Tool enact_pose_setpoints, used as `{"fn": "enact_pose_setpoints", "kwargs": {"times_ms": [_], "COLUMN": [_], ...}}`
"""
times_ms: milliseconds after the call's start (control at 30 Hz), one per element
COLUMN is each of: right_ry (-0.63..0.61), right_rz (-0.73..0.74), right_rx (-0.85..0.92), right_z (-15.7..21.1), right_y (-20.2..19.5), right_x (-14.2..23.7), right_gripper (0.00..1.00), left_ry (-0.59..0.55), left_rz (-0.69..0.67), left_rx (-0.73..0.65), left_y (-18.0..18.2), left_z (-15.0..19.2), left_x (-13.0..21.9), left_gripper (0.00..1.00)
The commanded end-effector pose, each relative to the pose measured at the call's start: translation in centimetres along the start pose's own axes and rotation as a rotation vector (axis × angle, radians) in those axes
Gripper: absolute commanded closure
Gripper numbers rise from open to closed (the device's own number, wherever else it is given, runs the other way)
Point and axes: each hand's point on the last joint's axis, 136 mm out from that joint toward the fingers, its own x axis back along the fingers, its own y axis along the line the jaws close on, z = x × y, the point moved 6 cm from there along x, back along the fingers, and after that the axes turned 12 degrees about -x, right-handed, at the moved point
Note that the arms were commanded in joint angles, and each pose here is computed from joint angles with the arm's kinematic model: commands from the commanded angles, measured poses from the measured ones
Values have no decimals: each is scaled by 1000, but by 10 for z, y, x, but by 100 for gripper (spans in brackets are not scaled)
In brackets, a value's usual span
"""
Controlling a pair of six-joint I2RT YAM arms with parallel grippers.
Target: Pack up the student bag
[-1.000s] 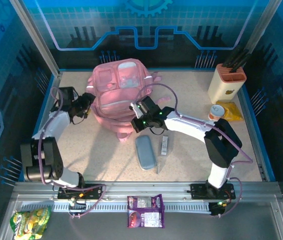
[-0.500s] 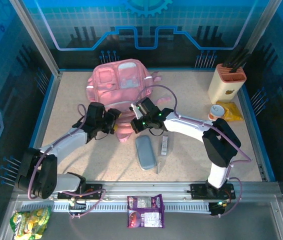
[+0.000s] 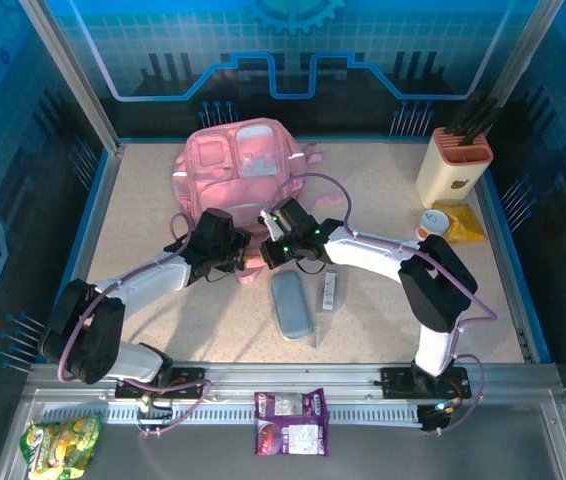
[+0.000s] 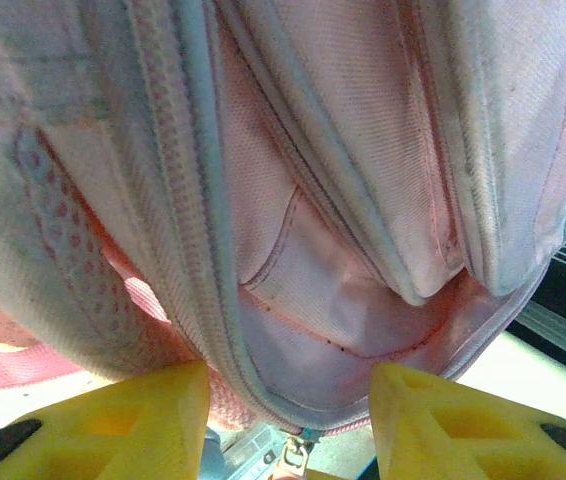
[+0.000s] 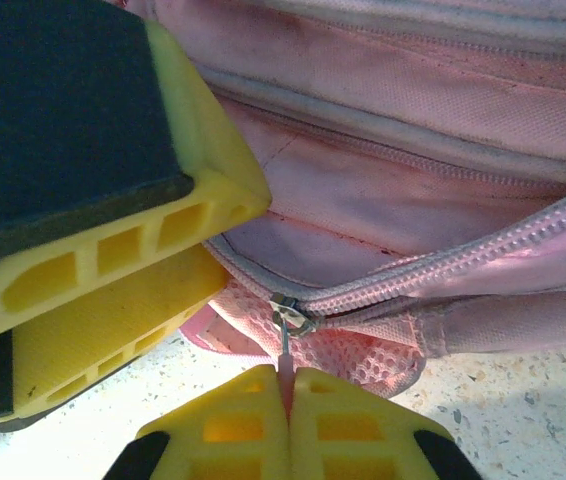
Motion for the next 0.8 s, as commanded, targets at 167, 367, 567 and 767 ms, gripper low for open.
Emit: {"fn": "enact_pose_setpoints", "kwargs": {"times_ms": [167, 367, 567, 767], "right_ry": [24, 25, 23, 15], "right_rz": [-11, -17, -4, 68], "right_rx": [14, 14, 15, 54], "right_z": [10, 12, 12, 13], "right_y": [7, 9, 8, 0], "right_x": [-9, -10, -11, -4], "right_gripper": [100, 100, 100, 100], "left_ry": [-52, -73, -81, -120], "left_rz": [-104, -136, -154, -132], "left_rx": [78, 96, 77, 39], "left_y": [14, 16, 11, 7], "left_z": [2, 1, -1, -10], "left_x": [-3, -11, -18, -8], "left_gripper": [53, 54, 79, 100]}}
